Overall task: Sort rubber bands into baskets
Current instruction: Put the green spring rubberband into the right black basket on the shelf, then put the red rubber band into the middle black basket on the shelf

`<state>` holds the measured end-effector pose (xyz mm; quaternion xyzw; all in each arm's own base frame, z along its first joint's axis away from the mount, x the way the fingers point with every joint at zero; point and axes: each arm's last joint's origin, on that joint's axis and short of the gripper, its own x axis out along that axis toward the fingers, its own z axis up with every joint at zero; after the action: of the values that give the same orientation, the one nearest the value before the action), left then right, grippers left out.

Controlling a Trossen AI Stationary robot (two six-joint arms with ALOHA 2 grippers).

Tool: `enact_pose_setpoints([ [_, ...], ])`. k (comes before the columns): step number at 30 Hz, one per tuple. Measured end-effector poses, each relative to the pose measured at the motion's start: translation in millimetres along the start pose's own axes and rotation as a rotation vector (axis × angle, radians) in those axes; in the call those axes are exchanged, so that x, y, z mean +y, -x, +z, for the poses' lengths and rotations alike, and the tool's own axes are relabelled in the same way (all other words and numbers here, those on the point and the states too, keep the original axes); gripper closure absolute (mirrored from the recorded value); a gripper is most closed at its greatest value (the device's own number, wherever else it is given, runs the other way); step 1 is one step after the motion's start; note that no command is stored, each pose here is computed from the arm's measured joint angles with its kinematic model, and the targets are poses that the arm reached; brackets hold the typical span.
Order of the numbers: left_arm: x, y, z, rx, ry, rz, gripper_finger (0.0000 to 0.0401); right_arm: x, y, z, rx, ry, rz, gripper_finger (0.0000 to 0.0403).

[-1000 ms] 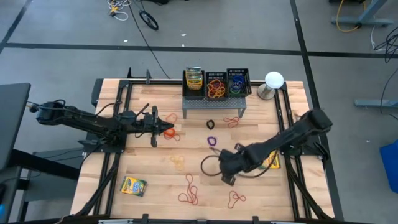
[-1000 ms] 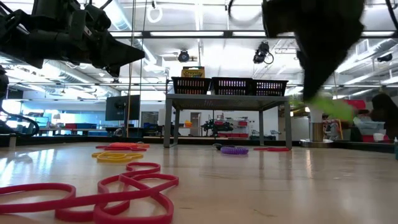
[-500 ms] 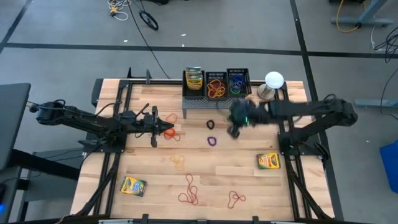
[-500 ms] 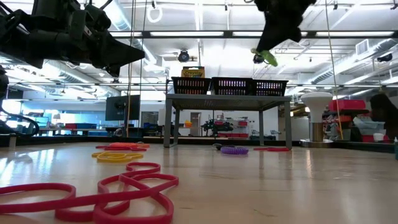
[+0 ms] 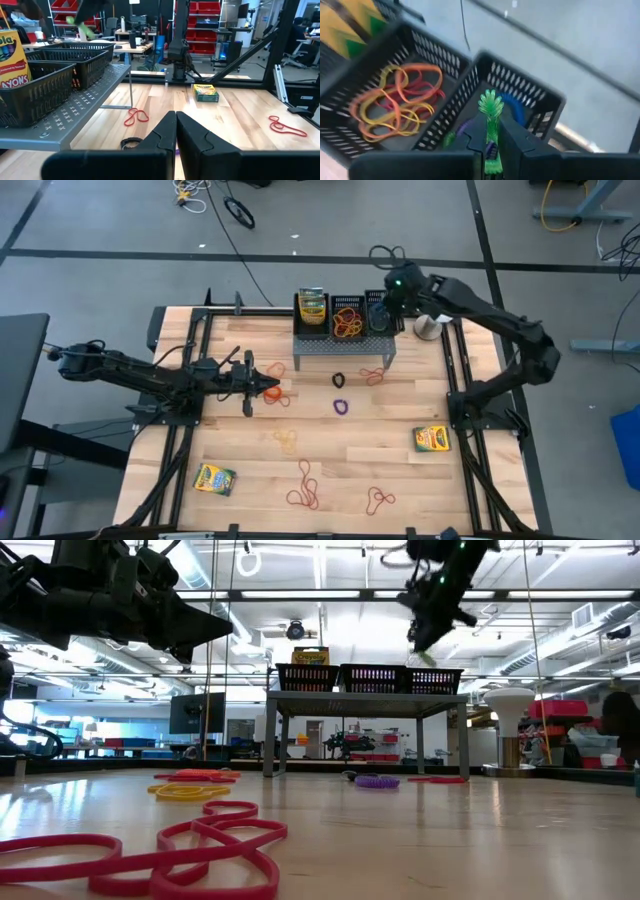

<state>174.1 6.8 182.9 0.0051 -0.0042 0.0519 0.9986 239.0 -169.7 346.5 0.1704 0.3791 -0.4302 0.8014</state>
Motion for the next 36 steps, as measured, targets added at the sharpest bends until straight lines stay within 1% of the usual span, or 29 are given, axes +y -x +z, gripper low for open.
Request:
enact_pose_setpoints([
  [3, 0.0, 0.0, 0.0, 0.000, 0.000, 0.000, 0.0385, -2.8, -14.9, -1.4, 0.061, -0.010, -0.017, 0.0366],
  [7, 0.0, 0.0, 0.0, 0.000, 0.000, 0.000, 0.0385, -0.2, -27.2, -4.0, 0.113, 0.002, -0.030, 0.0353],
  [11, 0.0, 0.0, 0.0, 0.000, 0.000, 0.000, 0.0385, 3.3, -42.4, -8.2, 0.181, 0.021, -0.045, 0.0329],
  [14, 0.0, 0.0, 0.0, 0.000, 0.000, 0.000, 0.0385, 4.3, -46.9, -8.8, 0.192, 0.024, -0.054, 0.0306],
  [18, 0.0, 0.0, 0.0, 0.000, 0.000, 0.000, 0.0385, 5.2, -44.6, -9.0, 0.174, 0.027, -0.103, 0.0266],
  [21, 0.0, 0.0, 0.0, 0.000, 0.000, 0.000, 0.0385, 5.0, -34.8, -8.8, 0.145, 0.036, -0.135, 0.0232],
  [24, 0.0, 0.0, 0.0, 0.000, 0.000, 0.000, 0.0385, 6.6, -19.9, -7.4, 0.110, 0.047, -0.118, 0.0202],
  [26, 0.0, 0.0, 0.0, 0.000, 0.000, 0.000, 0.0385, 10.2, -4.8, -8.8, 0.088, 0.070, -0.075, 0.0192],
  [28, 0.0, 0.0, 0.0, 0.000, 0.000, 0.000, 0.0385, 17.4, 9.1, -15.7, 0.093, 0.102, -0.039, 0.0192],
  [30, 0.0, 0.0, 0.0, 0.000, 0.000, 0.000, 0.0385, 28.8, 17.1, -30.3, 0.103, 0.155, -0.028, 0.0206],
  [33, 0.0, 0.0, 0.1, 0.000, 0.000, 0.000, 0.0385, 50.6, 25.8, -60.9, 0.092, 0.235, -0.001, 0.0246],
  [36, 0.0, 0.0, 0.1, -0.001, 0.000, 0.000, 0.0385, 73.2, 31.2, -99.0, 0.057, 0.278, 0.072, 0.0299],
])
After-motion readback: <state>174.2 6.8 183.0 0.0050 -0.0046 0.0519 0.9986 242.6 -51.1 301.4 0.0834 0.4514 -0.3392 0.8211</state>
